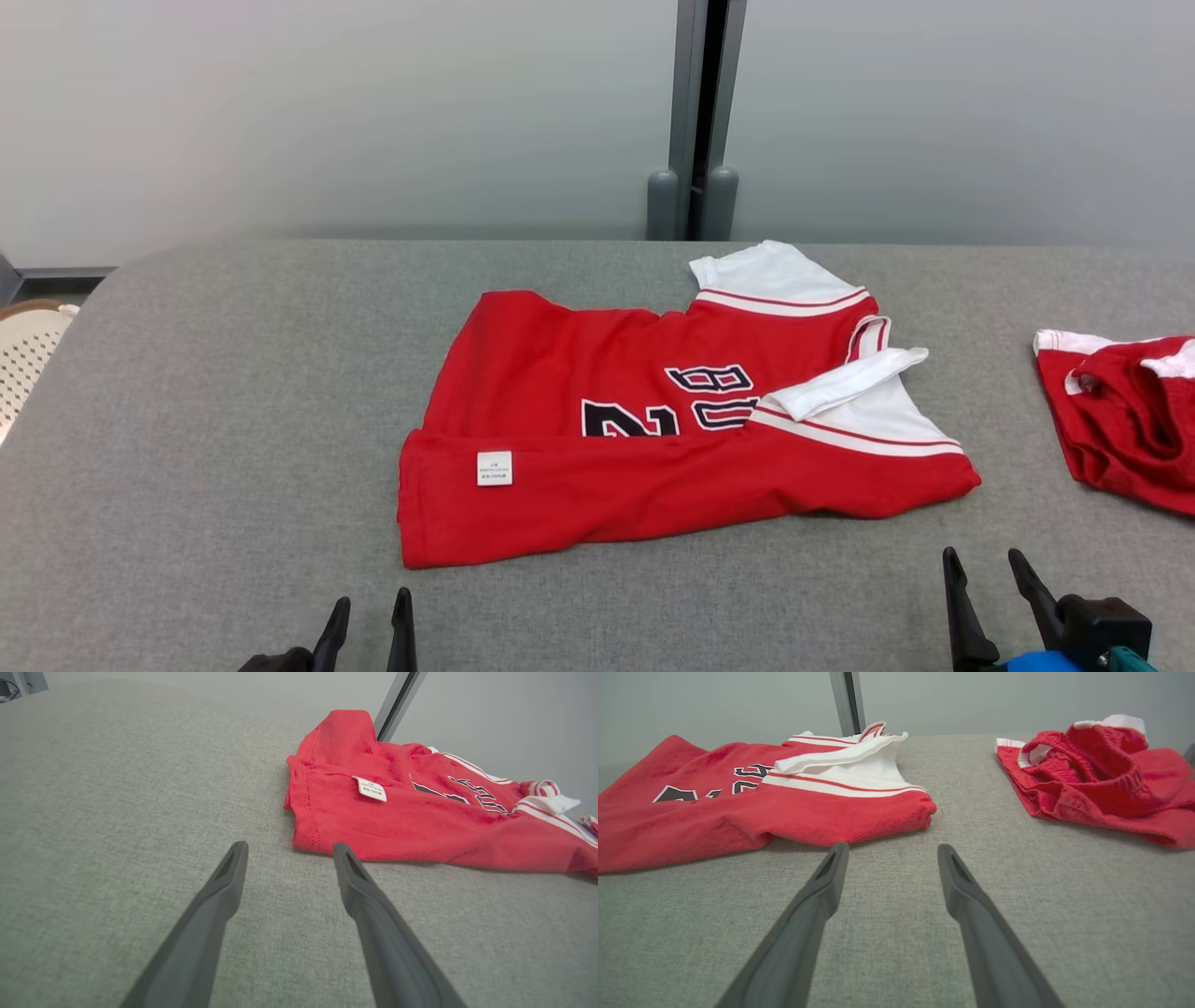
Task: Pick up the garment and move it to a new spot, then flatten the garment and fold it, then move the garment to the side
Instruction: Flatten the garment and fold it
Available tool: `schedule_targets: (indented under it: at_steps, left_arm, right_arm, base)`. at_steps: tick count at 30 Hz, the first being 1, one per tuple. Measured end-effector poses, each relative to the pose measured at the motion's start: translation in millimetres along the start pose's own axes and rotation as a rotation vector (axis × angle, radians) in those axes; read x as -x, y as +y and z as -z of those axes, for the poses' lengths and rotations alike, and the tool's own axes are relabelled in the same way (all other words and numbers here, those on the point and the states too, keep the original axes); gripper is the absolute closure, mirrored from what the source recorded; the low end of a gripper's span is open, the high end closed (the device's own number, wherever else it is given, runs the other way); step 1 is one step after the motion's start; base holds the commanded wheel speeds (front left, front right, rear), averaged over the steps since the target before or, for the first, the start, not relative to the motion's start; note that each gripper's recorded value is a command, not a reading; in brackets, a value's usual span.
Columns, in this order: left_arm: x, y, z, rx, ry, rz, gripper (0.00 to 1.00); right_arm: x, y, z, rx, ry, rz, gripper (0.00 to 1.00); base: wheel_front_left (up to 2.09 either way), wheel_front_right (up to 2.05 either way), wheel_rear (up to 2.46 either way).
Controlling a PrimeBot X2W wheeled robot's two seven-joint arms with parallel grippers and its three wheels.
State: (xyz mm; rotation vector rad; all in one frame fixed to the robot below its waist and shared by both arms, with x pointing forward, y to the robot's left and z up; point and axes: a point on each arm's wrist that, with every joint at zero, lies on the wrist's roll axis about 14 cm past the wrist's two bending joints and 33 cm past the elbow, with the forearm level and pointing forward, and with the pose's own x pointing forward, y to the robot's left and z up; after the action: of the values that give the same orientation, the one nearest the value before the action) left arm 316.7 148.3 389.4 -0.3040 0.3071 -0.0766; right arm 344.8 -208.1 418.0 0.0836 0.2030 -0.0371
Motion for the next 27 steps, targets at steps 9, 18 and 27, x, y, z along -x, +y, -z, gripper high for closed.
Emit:
schedule_targets:
  at_steps: [9, 18, 27]
  left_arm:
    - [-36.5, -9.9, 0.8, 0.01, 0.038, 0.033, 0.0]
    - [-67.1, -4.9, 24.6, 0.019, 0.14, 0.018, 0.0]
    - [-81.3, -9.5, 33.4, -0.002, 0.177, 0.046, 0.0]
  right_arm:
    - [-20.6, -0.3, 2.3, -0.006, 0.017, 0.005, 0.0]
    - [-51.8, -10.3, -7.7, -0.018, -0.006, 0.039, 0.0]
    - [-90.7, -17.8, 3.8, -0.036, 0.057, 0.078, 0.0]
  base:
    - [0.0, 0.0, 0.0]
    - [0.0, 0.0, 0.0]
    - [0.0, 0.0, 0.0]
